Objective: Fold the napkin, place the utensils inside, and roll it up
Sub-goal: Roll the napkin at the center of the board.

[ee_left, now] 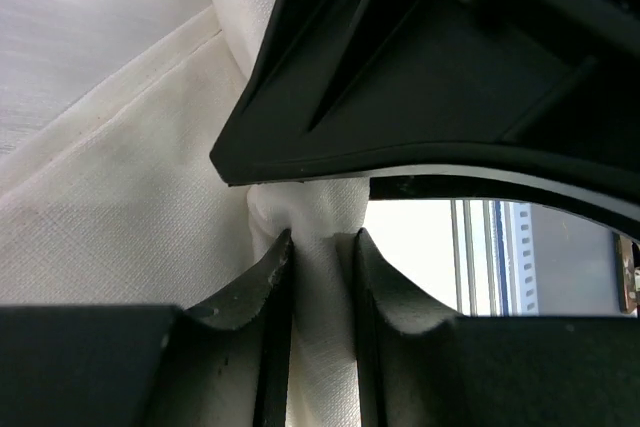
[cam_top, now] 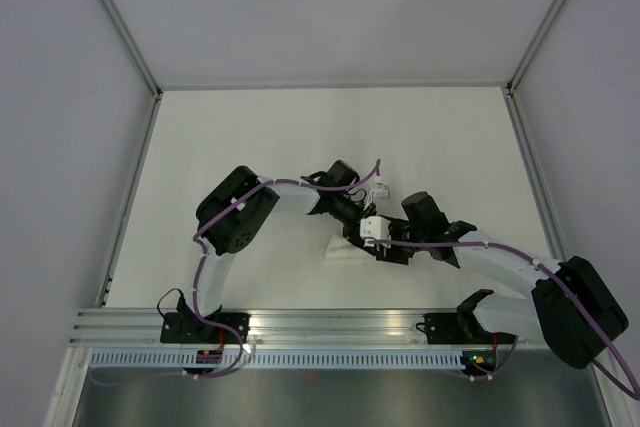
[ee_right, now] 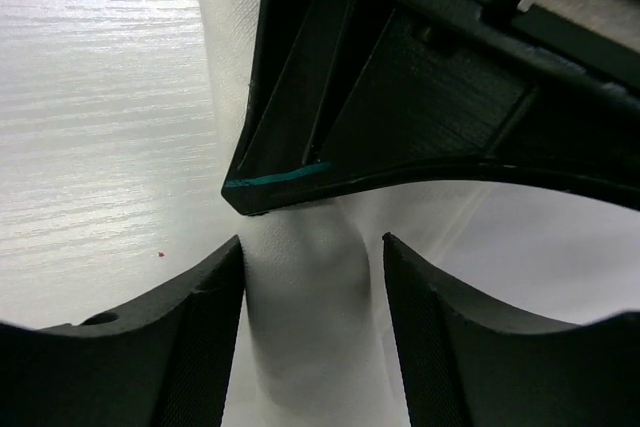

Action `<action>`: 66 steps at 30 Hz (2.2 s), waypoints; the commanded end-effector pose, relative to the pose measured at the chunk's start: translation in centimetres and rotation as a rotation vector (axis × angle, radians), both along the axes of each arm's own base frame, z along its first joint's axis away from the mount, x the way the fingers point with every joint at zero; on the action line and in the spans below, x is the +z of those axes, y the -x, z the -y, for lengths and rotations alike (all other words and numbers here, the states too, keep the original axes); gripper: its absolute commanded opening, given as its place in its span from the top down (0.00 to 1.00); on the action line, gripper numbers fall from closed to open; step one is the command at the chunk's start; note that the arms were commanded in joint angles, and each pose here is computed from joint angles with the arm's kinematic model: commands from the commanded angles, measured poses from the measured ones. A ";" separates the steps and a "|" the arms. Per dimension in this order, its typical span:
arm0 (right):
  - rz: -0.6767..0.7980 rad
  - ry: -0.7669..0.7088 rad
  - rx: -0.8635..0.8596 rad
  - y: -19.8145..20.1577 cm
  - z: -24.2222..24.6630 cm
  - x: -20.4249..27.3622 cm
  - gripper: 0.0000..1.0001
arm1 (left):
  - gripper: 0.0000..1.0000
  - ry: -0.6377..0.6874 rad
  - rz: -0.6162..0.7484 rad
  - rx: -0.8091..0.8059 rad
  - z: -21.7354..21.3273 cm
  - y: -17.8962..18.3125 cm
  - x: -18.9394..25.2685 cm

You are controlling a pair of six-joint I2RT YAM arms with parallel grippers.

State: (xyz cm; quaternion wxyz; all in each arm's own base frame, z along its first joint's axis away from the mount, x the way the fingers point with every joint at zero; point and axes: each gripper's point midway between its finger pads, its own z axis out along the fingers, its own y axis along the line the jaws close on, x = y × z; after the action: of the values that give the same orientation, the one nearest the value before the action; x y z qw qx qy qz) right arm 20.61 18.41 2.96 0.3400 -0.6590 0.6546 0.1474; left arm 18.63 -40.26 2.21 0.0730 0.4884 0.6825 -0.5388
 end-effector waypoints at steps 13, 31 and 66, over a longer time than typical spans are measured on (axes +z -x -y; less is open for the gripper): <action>-0.068 0.051 0.008 1.3 0.7 -1.3 0.86 | 0.61 -0.229 0.078 0.192 -2.2 -2.3 -2.5; -0.321 0.065 0.091 2.4 0.7 -1.7 0.89 | 0.51 0.051 0.531 0.736 -5.8 -10.9 9.0; -0.761 0.069 0.070 -0.6 2.4 -5.1 0.89 | 0.32 -0.091 1.214 0.203 0.1 -2.6 1.7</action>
State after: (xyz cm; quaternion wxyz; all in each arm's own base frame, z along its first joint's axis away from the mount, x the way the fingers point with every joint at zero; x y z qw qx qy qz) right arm 21.57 17.97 1.30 0.0842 -0.5626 0.7111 0.4132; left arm 20.50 -39.37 3.28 0.4696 0.6274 0.6070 -0.1316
